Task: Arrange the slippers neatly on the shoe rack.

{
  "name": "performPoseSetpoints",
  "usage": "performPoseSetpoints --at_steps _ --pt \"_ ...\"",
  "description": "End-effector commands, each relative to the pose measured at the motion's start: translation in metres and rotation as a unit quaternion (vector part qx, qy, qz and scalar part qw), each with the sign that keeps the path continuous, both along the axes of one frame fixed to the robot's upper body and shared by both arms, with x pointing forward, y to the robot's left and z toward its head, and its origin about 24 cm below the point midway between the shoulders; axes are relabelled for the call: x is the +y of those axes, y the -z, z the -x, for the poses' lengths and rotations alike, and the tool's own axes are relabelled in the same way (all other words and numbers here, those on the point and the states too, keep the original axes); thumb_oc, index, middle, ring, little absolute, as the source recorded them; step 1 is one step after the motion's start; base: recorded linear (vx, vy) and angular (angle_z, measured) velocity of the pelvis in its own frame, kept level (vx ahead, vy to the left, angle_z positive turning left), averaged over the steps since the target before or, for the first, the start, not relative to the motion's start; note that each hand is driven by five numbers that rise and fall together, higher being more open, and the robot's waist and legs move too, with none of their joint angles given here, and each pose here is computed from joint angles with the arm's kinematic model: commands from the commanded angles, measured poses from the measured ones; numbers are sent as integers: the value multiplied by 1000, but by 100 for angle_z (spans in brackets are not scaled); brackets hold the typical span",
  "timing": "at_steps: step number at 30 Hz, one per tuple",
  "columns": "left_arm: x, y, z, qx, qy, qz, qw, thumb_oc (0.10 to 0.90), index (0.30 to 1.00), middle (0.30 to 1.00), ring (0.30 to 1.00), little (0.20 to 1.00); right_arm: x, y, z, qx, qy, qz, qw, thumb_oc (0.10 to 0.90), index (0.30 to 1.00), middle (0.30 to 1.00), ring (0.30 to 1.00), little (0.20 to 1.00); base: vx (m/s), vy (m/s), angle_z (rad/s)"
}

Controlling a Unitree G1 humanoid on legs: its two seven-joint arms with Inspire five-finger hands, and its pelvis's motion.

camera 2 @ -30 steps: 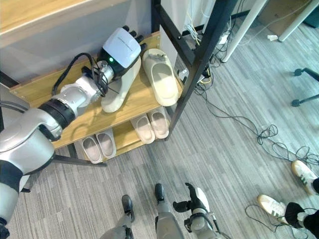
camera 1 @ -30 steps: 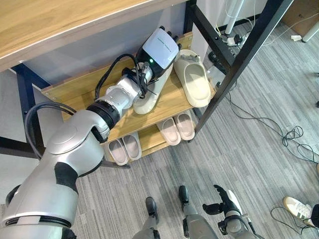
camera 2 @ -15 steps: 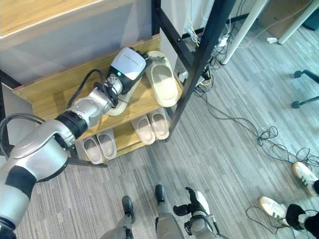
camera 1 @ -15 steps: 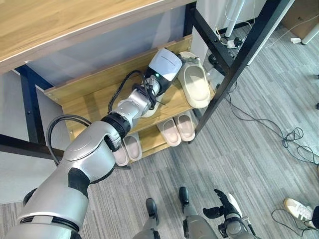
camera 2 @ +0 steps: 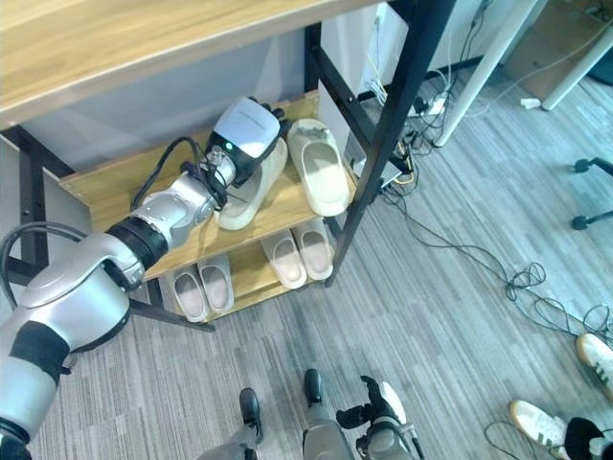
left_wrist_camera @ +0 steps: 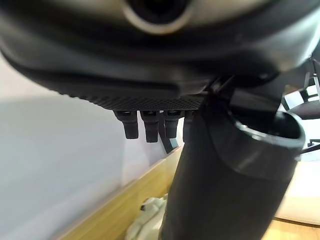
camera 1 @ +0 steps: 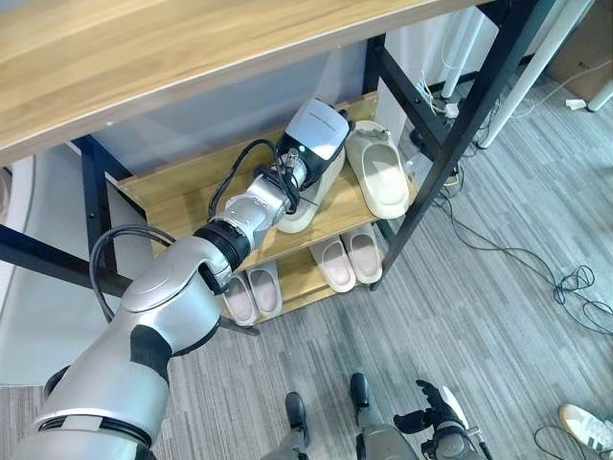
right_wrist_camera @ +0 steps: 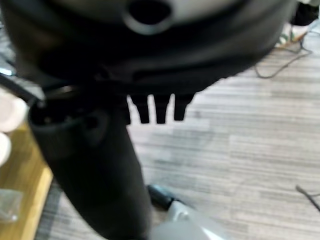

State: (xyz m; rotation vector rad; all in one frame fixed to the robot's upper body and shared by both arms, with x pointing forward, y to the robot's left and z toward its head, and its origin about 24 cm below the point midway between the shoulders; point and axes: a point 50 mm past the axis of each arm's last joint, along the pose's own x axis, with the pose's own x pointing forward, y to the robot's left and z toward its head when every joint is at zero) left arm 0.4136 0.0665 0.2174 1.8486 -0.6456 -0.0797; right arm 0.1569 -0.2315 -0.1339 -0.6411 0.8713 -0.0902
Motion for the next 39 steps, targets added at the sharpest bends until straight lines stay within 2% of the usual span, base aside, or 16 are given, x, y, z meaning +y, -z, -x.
performPoseSetpoints --at_steps 1,4,7,8,9,11,15,16,23,25,26,27,34,39 --pt "18 -49 -5 -67 -33 59 995 800 900 900 900 900 -11 7 25 26 42 6 999 800 900 900 900 900 0 -7 9" --pt "31 -41 1 -65 -17 95 993 800 900 900 900 900 -9 11 34 40 55 -1 998 800 900 900 900 900 17 -15 11" --pt "32 -33 3 -50 -12 126 991 800 900 900 900 900 -7 14 38 51 57 -4 997 800 900 900 900 900 33 -12 2" --pt "27 -29 5 -31 2 181 983 800 900 900 900 900 -4 16 42 61 60 -7 996 800 900 900 900 900 38 -2 5" --pt "27 -29 5 -31 2 181 983 800 900 900 900 900 -4 16 42 62 60 -7 996 800 900 900 900 900 60 -17 2" --pt "40 -13 12 -4 13 272 962 800 900 900 900 900 2 20 50 75 64 -16 995 800 900 900 900 900 40 -18 0" --pt "54 8 21 22 15 341 940 800 900 900 900 900 6 21 51 77 67 -21 994 800 900 900 900 900 20 -8 10" --pt "65 41 30 62 0 376 925 800 900 900 900 900 10 22 50 81 66 -24 994 800 900 900 900 900 32 -5 16" --pt "83 101 38 143 -73 410 898 800 900 900 900 900 16 24 51 91 58 -26 994 800 900 900 900 900 48 -8 5" --pt "86 133 44 200 -109 450 863 800 900 900 900 900 19 25 52 94 52 -28 994 800 900 900 900 900 51 -5 1" --pt "86 133 44 200 -108 451 863 800 900 900 900 900 19 25 52 95 52 -28 994 800 900 900 900 900 41 -12 0" --pt "84 145 47 221 -118 471 846 800 900 900 900 900 20 24 50 93 50 -28 994 800 900 900 900 900 0 0 0" --pt "75 155 51 244 -114 488 830 800 900 900 900 900 21 25 51 94 46 -24 994 800 900 900 900 900 5 -2 0" --pt "67 144 48 238 -88 516 818 800 900 900 900 900 23 26 56 102 48 -25 993 800 900 900 900 900 4 -7 0"
